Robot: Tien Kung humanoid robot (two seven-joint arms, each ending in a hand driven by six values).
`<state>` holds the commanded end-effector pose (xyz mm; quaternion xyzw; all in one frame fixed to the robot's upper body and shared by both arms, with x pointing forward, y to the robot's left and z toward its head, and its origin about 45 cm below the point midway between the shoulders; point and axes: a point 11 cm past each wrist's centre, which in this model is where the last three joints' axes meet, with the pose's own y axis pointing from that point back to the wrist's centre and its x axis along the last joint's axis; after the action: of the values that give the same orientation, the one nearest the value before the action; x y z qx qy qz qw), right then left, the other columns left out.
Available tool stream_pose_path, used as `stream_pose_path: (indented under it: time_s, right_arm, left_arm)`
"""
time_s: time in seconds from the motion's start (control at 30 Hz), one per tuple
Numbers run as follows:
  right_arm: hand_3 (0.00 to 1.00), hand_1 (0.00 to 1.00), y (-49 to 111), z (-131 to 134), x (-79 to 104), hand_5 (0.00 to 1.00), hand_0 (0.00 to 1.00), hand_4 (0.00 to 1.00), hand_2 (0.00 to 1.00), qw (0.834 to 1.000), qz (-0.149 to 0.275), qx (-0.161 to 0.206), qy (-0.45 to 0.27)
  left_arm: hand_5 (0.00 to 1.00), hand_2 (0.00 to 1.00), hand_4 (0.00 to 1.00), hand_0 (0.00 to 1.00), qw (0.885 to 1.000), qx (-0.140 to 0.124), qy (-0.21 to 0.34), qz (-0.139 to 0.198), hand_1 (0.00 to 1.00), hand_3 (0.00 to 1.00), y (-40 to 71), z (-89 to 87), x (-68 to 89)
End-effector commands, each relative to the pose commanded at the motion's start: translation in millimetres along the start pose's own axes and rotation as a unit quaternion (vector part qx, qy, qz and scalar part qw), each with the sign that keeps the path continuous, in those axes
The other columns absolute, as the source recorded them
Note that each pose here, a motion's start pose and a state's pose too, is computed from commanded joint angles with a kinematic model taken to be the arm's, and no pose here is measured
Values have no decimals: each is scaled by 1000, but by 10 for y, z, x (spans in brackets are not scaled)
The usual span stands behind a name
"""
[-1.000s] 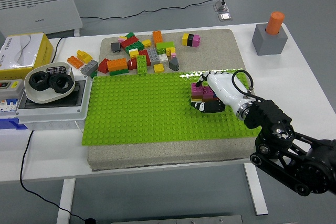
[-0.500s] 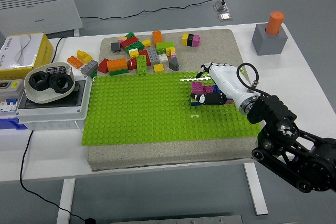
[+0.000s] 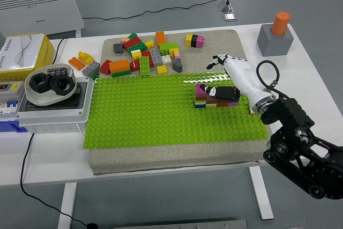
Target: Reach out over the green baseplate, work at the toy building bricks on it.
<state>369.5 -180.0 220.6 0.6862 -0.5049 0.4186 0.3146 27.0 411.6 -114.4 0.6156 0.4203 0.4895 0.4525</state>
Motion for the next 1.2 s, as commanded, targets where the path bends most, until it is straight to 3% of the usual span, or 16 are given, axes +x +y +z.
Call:
stream_pose_path:
  time_s: [0.2,0.23,0.6,0.87,1.1,1.2]
  right_arm:
    - [643,811,87,40,191,448,810,808,849,998,57,2,-34]
    - [642,780,104,49,231,451,773,798,816,997,68,3,-41]
    - [643,732,250,298,827,443,717,789,783,976,192,-4,-98]
    - [646,713,343,572,963,438,697,781,758,957,232,-31,-169]
    - [647,710,400,536,1210,437,696,772,752,958,256,-30,-123]
    - [647,710,467,552,1269,437,696,772,752,960,263,-32,-91]
  left_arm:
    - [998,597,908,722,1000,-12,-16,12,524,701,18,109,36]
    - [998,596,901,723,1000,-14,-17,12,524,703,20,125,39]
    - [998,595,895,723,999,-33,-32,19,523,703,56,289,113]
    - [998,565,871,721,999,-28,-34,23,498,692,59,259,172]
    - [998,559,862,722,999,-17,-49,15,496,683,52,209,161]
    - [998,559,862,722,998,-3,-69,-5,496,683,43,150,100]
